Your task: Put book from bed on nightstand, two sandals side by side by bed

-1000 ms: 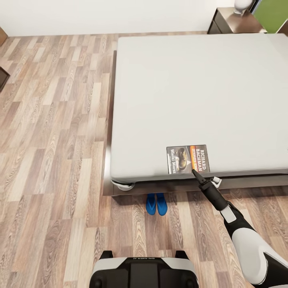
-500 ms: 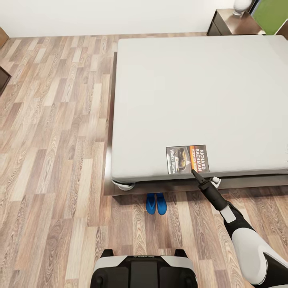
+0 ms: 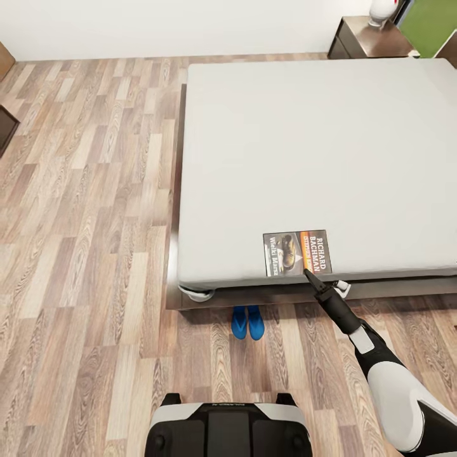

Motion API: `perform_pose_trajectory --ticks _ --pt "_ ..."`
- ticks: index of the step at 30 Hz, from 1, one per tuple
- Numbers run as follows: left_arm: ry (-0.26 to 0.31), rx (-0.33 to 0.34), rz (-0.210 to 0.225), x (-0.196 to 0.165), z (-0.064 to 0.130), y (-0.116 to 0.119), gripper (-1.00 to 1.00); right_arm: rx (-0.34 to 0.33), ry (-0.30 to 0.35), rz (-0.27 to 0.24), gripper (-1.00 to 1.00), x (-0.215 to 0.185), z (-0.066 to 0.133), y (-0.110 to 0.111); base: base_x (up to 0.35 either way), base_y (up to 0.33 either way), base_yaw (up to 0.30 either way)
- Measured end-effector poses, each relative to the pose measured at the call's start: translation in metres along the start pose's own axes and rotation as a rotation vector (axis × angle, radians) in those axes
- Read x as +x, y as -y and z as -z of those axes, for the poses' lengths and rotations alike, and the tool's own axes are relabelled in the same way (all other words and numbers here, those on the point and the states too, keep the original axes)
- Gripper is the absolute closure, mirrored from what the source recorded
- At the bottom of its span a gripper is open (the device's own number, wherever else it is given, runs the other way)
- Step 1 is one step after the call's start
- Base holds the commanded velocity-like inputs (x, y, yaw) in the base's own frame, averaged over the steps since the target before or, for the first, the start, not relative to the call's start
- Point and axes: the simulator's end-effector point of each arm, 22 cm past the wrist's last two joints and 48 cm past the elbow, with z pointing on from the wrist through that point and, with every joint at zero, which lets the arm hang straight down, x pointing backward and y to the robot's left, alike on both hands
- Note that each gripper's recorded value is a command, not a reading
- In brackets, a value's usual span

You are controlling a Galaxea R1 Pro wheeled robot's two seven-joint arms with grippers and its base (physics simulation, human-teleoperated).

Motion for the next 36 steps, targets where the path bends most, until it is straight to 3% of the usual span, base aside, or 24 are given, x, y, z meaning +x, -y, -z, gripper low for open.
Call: perform_pose_trajectory --ticks 36 --pt "-0.003 0.001 -0.003 0.028 0.021 -0.015 -1.0 -0.014 -0.011 0.029 1.0 -0.011 0.008 -0.04 0.0 0.0 0.0"
